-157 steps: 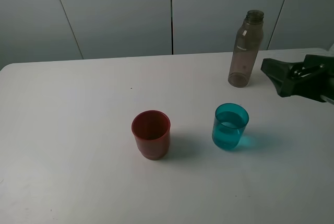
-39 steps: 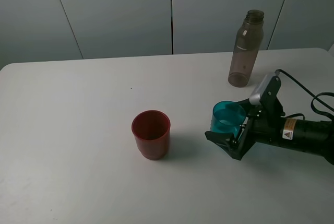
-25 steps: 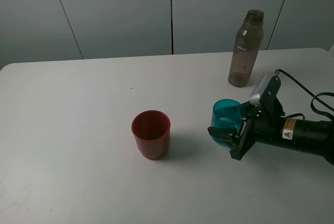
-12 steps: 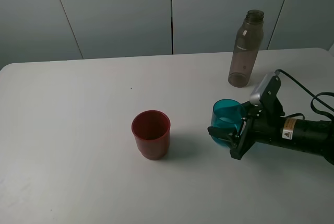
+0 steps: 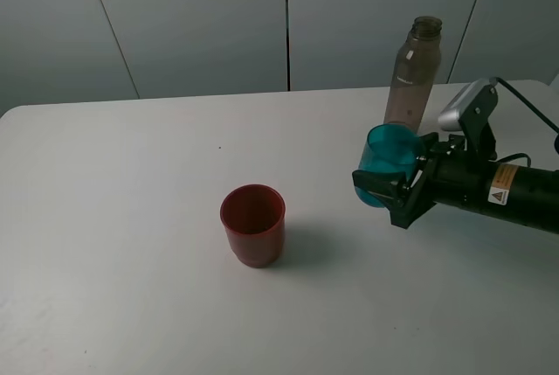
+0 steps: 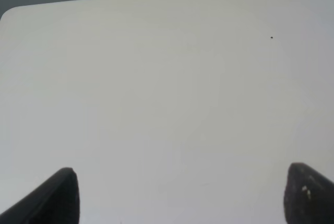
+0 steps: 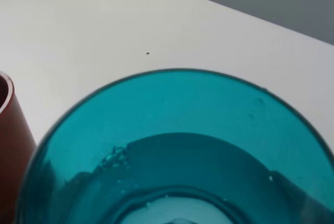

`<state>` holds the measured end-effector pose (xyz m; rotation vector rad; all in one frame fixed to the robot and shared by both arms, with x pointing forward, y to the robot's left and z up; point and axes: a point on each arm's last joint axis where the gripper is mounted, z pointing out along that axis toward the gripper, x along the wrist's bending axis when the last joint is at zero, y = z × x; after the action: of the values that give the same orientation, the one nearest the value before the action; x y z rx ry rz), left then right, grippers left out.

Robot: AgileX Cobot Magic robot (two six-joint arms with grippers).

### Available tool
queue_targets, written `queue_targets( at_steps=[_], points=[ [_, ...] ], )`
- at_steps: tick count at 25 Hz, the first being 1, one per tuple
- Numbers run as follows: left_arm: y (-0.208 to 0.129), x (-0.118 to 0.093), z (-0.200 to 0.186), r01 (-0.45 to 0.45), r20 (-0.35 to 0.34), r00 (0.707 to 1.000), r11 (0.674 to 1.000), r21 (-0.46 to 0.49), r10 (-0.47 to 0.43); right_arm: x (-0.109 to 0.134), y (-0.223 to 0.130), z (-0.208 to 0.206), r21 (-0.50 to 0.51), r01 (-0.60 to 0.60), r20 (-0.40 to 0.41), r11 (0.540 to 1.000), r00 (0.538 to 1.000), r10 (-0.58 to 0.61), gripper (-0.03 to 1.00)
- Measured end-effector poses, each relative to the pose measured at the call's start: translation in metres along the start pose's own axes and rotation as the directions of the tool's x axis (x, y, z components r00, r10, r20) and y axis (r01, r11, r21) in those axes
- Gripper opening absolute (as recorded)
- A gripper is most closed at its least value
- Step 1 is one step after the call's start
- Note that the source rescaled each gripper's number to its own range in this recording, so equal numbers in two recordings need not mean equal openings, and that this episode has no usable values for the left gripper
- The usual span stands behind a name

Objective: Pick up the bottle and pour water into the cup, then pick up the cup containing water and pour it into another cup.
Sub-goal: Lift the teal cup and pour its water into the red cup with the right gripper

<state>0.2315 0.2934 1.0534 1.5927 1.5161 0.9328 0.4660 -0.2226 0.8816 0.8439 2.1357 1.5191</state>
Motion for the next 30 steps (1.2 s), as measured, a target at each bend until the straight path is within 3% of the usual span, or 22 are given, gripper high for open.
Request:
queue_targets(
  at_steps=[4, 9, 17, 30],
  points=[
    [0.0, 0.0, 0.0, 0.0, 0.0, 1.0, 1.0, 0.0, 0.0, 0.009, 0.02, -0.004, 0.003, 0.041, 0.003, 0.999, 0.999, -0.041, 0.05],
    [0.0, 0.0, 0.0, 0.0, 0.0, 1.0, 1.0, 0.0, 0.0, 0.02, 0.037, 0.004, 0.095, 0.104, -0.014, 0.99, 0.995, -0.103, 0.05],
    [0.0, 0.0, 0.0, 0.0, 0.0, 1.0, 1.0, 0.0, 0.0, 0.043, 0.058, 0.028, 0.165, 0.209, -0.086, 0.964, 0.977, -0.198, 0.05],
    [0.0, 0.0, 0.0, 0.0, 0.0, 1.0, 1.0, 0.0, 0.0, 0.056, 0.079, 0.049, 0.231, 0.41, -0.149, 0.883, 0.911, -0.384, 0.05]
  ],
)
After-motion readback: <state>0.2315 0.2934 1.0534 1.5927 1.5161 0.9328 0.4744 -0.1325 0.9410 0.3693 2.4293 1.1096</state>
